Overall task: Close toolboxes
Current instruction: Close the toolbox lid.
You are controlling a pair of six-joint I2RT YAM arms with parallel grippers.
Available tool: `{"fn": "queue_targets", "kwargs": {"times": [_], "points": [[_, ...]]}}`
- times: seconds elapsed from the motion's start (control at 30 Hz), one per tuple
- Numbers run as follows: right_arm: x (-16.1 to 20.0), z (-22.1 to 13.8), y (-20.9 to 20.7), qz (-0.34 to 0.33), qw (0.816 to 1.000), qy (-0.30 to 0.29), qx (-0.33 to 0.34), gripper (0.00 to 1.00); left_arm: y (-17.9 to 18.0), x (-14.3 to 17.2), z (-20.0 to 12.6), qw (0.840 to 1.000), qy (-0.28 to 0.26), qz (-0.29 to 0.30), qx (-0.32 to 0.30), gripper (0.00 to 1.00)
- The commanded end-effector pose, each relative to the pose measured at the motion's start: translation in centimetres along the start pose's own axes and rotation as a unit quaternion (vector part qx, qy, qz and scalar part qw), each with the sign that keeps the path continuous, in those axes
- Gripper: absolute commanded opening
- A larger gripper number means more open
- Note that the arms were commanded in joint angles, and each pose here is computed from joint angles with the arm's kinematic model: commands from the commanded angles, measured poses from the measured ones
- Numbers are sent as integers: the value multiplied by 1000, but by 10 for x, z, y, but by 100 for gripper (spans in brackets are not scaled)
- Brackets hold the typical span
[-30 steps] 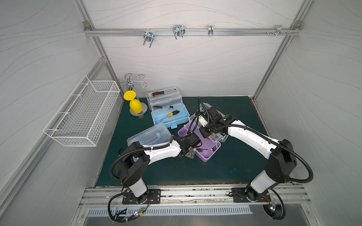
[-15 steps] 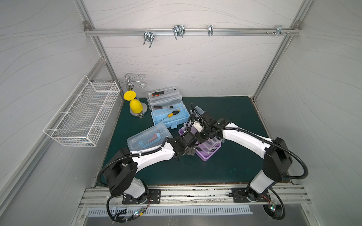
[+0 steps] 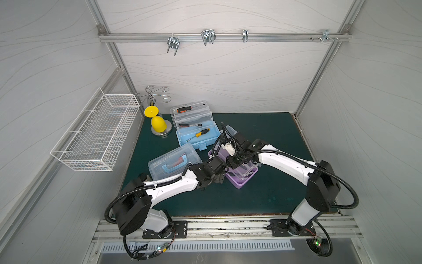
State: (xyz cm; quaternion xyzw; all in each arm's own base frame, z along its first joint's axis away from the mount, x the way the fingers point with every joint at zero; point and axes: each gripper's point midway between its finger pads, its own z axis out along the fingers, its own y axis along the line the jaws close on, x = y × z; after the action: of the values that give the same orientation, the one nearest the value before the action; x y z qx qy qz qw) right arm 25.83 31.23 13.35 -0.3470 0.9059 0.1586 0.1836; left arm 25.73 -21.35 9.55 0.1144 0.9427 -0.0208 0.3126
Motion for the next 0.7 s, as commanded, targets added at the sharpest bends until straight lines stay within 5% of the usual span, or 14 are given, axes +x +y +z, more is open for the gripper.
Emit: {"fn": "queue_targets", "kwargs": {"times": [0.0,0.67], "points": [[14,-10,4,-3,1000,21,6,35,5,-7,-8,1000,-18,-15,-9,98],[13,-26,48,-19,1000,1,5,44,30,-7,-33,998,-42,-22,-33,98]]}}
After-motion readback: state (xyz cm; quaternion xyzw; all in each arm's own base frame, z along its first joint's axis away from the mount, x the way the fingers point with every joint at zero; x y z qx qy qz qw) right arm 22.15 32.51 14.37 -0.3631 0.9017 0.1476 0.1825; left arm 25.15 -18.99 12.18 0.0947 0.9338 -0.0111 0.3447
